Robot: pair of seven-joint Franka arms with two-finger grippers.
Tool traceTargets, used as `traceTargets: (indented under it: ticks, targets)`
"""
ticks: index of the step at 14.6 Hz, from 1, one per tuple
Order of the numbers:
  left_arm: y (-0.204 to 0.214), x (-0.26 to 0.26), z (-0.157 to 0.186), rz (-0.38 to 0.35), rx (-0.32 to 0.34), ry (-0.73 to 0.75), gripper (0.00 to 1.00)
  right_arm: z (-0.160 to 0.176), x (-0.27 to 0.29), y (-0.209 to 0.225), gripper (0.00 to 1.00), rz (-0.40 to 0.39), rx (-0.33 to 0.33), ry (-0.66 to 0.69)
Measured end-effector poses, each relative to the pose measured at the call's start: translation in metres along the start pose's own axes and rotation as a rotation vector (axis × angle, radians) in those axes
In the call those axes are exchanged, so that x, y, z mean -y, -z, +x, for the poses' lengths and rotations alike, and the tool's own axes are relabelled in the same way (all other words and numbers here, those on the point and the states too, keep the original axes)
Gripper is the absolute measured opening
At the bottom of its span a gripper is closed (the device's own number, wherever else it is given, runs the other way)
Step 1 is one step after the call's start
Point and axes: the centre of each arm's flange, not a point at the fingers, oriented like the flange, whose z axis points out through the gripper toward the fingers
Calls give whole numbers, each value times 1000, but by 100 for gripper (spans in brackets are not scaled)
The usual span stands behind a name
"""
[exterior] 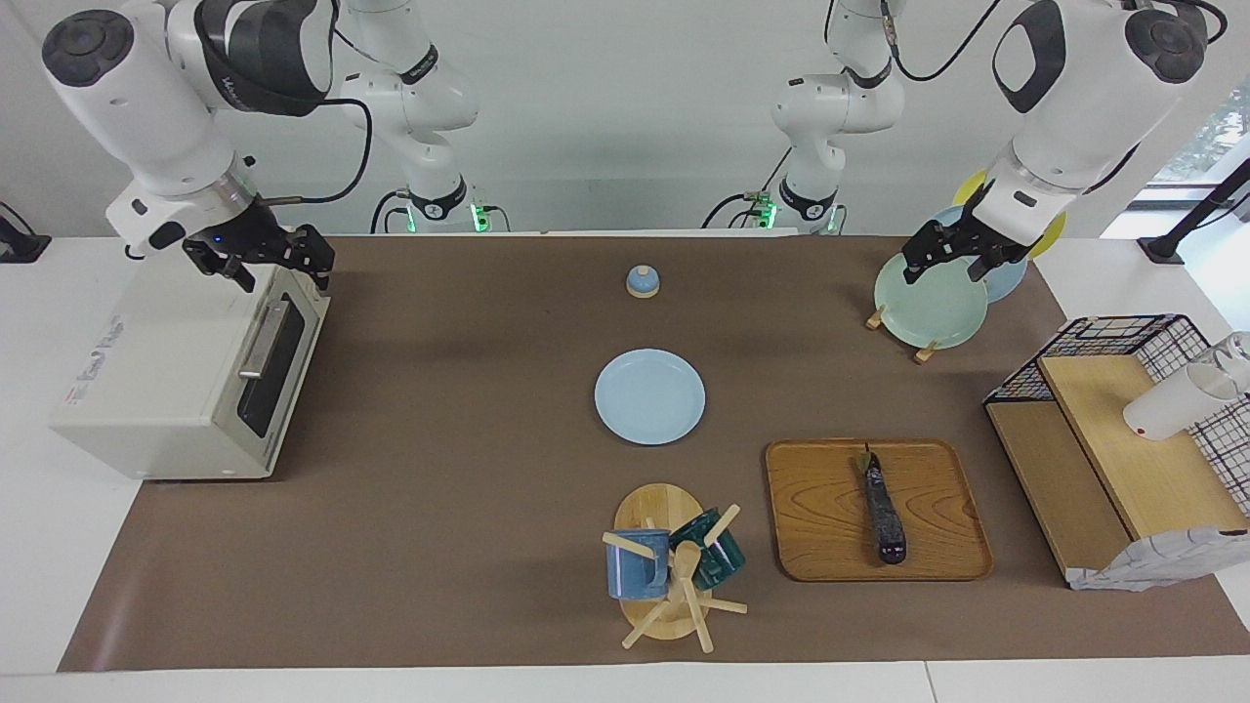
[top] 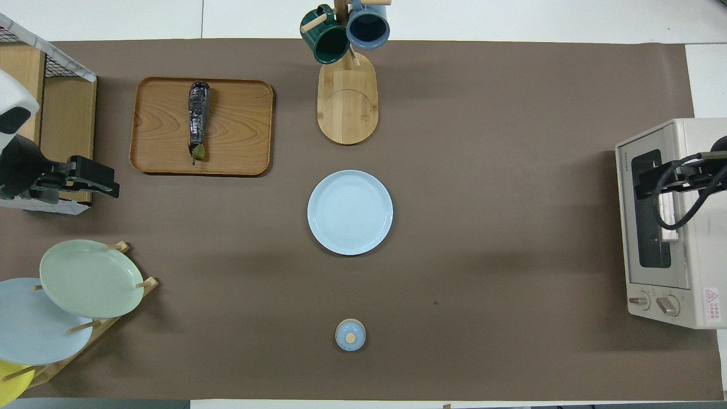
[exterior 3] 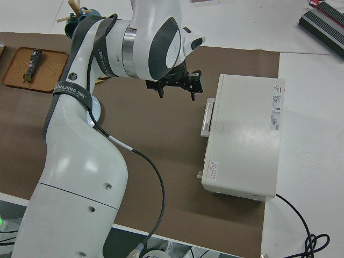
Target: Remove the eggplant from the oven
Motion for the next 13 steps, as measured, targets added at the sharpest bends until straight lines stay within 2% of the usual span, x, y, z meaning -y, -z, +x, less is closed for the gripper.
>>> traceTargets:
  ticks: [3,13]
  targets:
    - [8,-3,-8,41,4,-13,100,1,8,1,100,-2,-2,14]
    - [20,-18,-14,47,-6,-5,100,2,28,10,100,-8,-24,50]
